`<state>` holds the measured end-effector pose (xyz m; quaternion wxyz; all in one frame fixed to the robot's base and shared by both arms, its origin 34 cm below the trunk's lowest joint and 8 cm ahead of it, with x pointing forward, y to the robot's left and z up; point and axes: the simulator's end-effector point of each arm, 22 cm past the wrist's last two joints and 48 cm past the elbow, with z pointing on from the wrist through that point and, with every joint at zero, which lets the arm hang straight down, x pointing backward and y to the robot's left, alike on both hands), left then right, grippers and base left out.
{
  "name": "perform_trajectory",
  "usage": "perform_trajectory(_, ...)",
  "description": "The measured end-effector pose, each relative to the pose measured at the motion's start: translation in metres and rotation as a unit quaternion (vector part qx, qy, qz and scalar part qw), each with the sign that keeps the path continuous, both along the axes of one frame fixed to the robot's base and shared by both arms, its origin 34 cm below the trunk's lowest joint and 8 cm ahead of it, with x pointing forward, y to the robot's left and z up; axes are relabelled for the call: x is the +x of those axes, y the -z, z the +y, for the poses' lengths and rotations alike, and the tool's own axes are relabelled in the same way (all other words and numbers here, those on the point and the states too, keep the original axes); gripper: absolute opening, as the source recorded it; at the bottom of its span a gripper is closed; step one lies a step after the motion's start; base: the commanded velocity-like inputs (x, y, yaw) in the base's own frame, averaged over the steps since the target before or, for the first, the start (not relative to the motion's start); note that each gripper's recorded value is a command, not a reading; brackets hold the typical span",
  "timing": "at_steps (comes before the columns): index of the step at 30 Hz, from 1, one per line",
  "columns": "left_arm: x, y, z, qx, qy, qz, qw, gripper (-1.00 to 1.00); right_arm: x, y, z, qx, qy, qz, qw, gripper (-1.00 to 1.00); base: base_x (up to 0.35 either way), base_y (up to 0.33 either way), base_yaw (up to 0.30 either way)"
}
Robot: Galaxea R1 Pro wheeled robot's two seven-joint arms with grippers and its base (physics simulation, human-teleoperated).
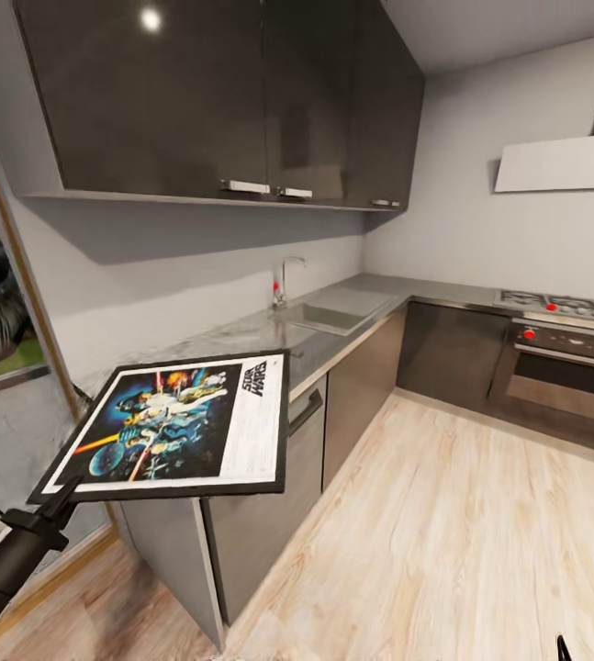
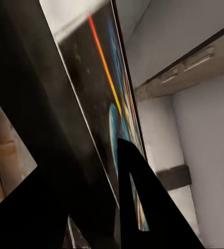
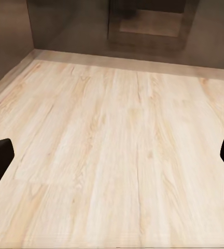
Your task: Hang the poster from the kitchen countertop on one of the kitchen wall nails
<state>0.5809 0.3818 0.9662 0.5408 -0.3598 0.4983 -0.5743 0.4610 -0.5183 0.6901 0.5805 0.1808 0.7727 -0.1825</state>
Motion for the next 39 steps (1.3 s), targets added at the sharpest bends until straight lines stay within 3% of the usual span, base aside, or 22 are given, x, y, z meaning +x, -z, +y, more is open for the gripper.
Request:
perform_trajectory(10,-0.003,0.005,-0.003,-0.002,0.006,0.006,1.0,-1.0,0.001,0.0,0.001,-0.002,-0.006,0.001,1.0,1.0,-0.198,0.0,0.0)
perform_trajectory(13,-0.004,0.007,-0.013,0.007,0.025,0.012,0.9996,-1.0,0.001,-0.001,0.001,-0.002,-0.006,0.001,1.0,1.0,-0.097,0.0,0.0)
perform_trajectory(16,-0.004,0.012,-0.024,0.031,0.043,0.021,0.9984,-1.0,0.001,-0.001,0.001,-0.002,-0.006,0.0,1.0,1.0,-0.032,0.0,0.0)
perform_trajectory(20,-0.002,0.012,-0.052,0.083,0.074,0.025,0.9935,-1.0,0.001,-0.001,0.001,-0.003,-0.006,-0.001,1.0,1.0,-0.009,0.0,0.0)
perform_trajectory(23,0.007,-0.01,-0.058,0.105,0.082,-0.003,0.9911,-1.0,0.001,-0.002,0.0,-0.003,-0.006,-0.002,1.0,1.0,-0.003,0.0,0.0)
perform_trajectory(26,0.015,-0.049,-0.058,0.13,0.093,-0.057,0.9855,-1.0,0.001,-0.003,0.0,-0.005,-0.006,-0.003,1.0,1.0,0.0,0.0,0.0)
perform_trajectory(29,0.018,-0.08,-0.058,0.157,0.101,-0.103,0.9771,-1.0,0.002,-0.004,-0.002,-0.008,-0.008,-0.003,0.9999,1.0,0.0,0.0,0.0)
perform_trajectory(32,0.02,-0.111,-0.063,0.206,0.113,-0.155,0.9595,-1.0,0.003,-0.005,-0.002,-0.019,-0.019,0.004,0.9996,1.0,0.0,0.0,0.0)
perform_trajectory(34,0.02,-0.121,-0.068,0.227,0.119,-0.175,0.9506,-1.0,0.005,-0.005,0.0,-0.03,-0.03,0.012,0.999,1.0,0.0,0.0,0.0)
perform_trajectory(36,0.02,-0.138,-0.078,0.252,0.13,-0.208,0.9362,-1.0,0.007,-0.004,0.004,-0.047,-0.05,0.024,0.9973,1.0,0.0,0.0,0.0)
perform_trajectory(39,0.022,-0.179,-0.117,0.29,0.171,-0.28,0.899,-1.0,0.01,-0.005,0.003,-0.078,-0.077,0.044,0.993,1.0,0.0,0.0,0.0)
